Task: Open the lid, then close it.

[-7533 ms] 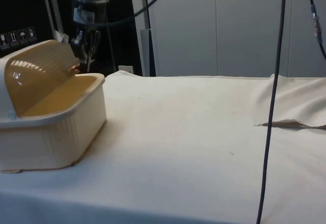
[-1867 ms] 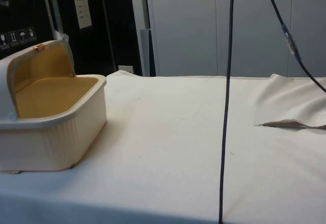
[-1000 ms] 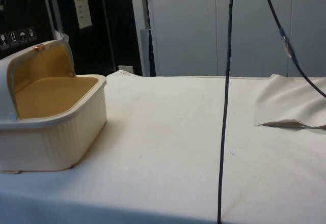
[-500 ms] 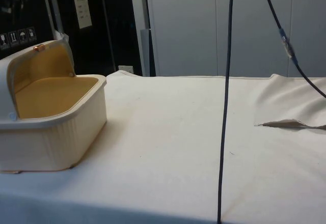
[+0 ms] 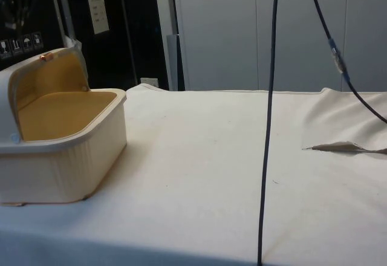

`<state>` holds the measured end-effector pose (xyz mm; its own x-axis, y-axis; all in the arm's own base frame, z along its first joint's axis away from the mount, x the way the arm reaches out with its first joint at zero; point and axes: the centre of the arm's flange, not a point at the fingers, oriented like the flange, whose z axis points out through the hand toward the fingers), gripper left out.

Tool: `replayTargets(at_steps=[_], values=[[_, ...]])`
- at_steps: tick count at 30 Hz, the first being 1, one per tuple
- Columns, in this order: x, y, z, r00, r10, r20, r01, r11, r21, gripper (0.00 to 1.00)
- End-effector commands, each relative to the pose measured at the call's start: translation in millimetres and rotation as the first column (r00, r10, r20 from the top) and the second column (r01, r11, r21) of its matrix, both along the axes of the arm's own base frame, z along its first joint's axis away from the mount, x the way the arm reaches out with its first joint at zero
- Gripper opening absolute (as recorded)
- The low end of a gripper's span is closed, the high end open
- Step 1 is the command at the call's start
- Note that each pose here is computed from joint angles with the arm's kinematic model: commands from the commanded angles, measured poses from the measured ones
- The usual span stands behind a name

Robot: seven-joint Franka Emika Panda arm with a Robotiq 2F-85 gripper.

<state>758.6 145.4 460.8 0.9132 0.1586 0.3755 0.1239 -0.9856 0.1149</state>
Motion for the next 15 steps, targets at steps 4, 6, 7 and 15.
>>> replayTargets(at_steps=[4, 6, 7, 15], values=[[0.0, 0.7, -4.4, 1.0000, 0.002, 0.003, -0.002, 1.0000, 0.001, 0.00], [-2.1, 1.3, -7.3, 0.9997, 0.001, 0.023, -0.001, 1.0000, 0.001, 0.00], [-2.7, 1.8, -8.0, 0.9997, 0.002, 0.023, -0.002, 1.0000, 0.001, 0.00], [-5.7, 1.2, -10.7, 0.9998, 0.003, 0.018, -0.003, 1.0000, 0.001, 0.00]])
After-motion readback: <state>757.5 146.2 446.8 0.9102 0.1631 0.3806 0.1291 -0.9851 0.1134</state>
